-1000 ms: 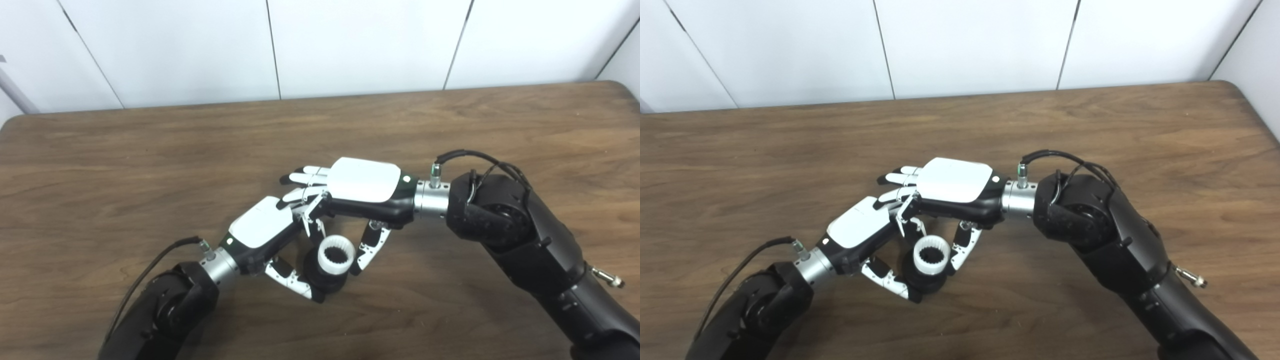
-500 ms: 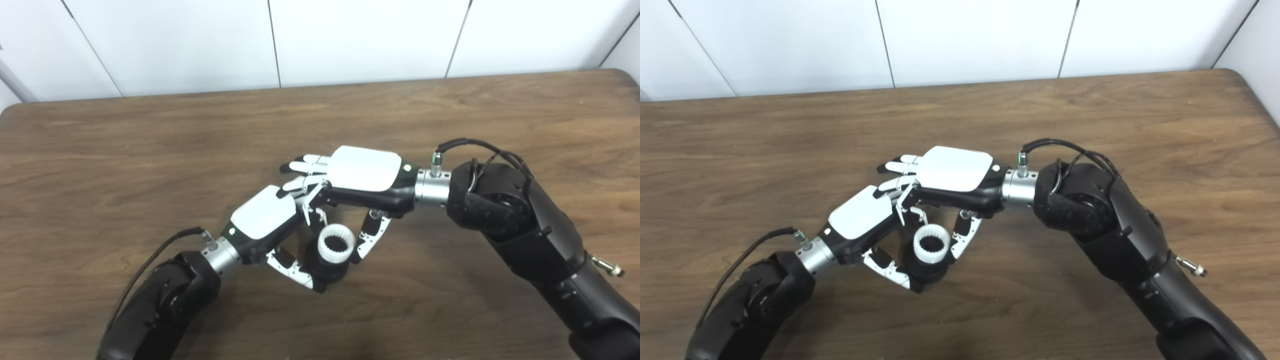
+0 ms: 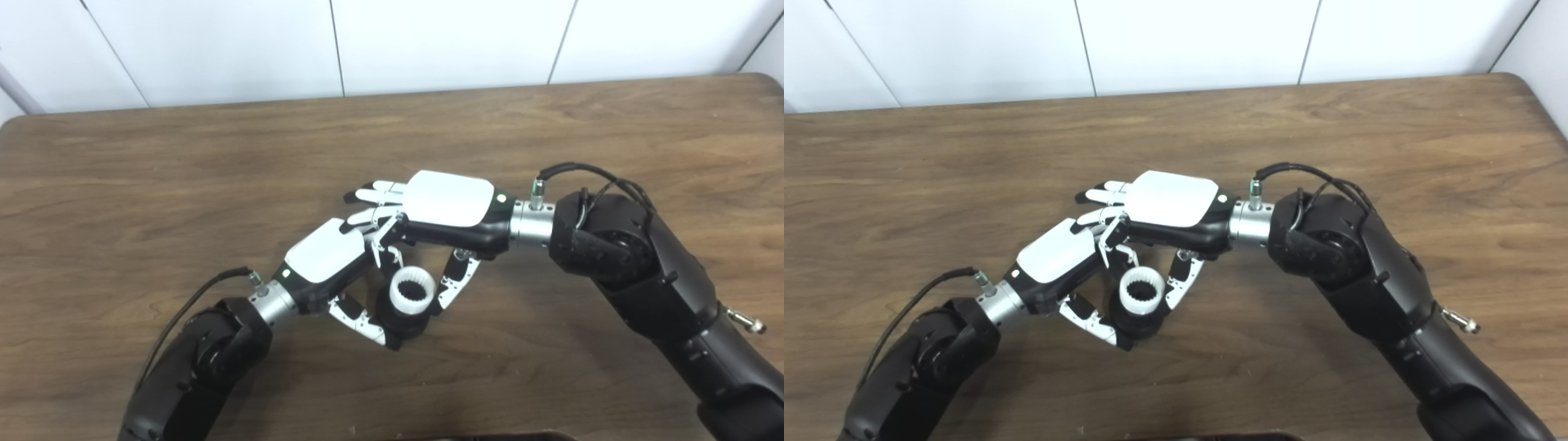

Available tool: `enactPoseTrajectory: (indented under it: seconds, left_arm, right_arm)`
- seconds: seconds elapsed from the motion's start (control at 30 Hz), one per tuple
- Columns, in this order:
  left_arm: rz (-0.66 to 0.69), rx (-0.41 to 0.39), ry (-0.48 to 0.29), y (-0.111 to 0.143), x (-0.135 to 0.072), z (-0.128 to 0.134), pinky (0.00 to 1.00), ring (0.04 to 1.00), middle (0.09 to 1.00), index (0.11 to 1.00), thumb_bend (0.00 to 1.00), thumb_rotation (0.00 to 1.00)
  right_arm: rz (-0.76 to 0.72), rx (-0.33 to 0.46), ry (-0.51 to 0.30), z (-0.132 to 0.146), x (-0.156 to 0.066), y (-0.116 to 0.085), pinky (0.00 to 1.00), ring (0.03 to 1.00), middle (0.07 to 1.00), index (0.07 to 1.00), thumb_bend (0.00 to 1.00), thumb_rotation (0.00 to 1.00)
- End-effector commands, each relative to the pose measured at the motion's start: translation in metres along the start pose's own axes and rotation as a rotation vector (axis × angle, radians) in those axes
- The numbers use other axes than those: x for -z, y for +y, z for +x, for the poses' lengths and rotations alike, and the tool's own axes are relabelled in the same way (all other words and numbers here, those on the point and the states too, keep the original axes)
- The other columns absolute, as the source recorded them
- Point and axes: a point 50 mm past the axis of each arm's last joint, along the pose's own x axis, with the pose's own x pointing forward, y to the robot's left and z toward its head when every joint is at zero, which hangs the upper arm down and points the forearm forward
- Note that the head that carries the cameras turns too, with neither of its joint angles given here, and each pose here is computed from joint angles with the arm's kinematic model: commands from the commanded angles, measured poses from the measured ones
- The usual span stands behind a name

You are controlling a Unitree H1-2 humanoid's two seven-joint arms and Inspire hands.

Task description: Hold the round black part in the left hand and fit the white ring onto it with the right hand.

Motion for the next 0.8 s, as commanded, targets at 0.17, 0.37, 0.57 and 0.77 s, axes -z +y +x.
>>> enactPoseTrajectory:
  seconds: [0.17, 0.37, 0.57, 0.77]
  left_arm:
    - [0.011, -0.055, -0.032, 0.0183, -0.0041, 0.0055, 1.0, 0.998, 0.848, 0.48, 0.52, 0.06]
    - [0.011, -0.053, -0.028, 0.0188, -0.0049, 0.0061, 1.0, 1.0, 0.851, 0.48, 0.52, 0.06]
    - [0.005, -0.058, -0.023, 0.0186, -0.0051, 0.0061, 1.0, 1.0, 0.844, 0.481, 0.52, 0.06]
    - [-0.012, -0.065, -0.012, 0.019, -0.0074, 0.0073, 1.0, 1.0, 0.84, 0.481, 0.52, 0.06]
  right_arm:
    - [-0.033, 0.045, -0.036, 0.0019, -0.0048, -0.0073, 1.0, 1.0, 0.892, 0.48, 0.53, 0.14]
    - [-0.03, 0.047, -0.037, 0.0023, -0.0051, -0.0066, 1.0, 1.0, 0.895, 0.48, 0.53, 0.14]
    - [-0.023, 0.041, -0.036, 0.0011, -0.0061, -0.0052, 1.0, 1.0, 0.893, 0.48, 0.53, 0.14]
    - [-0.021, 0.04, -0.04, 0.0012, -0.0066, -0.002, 1.0, 1.0, 0.904, 0.48, 0.52, 0.14]
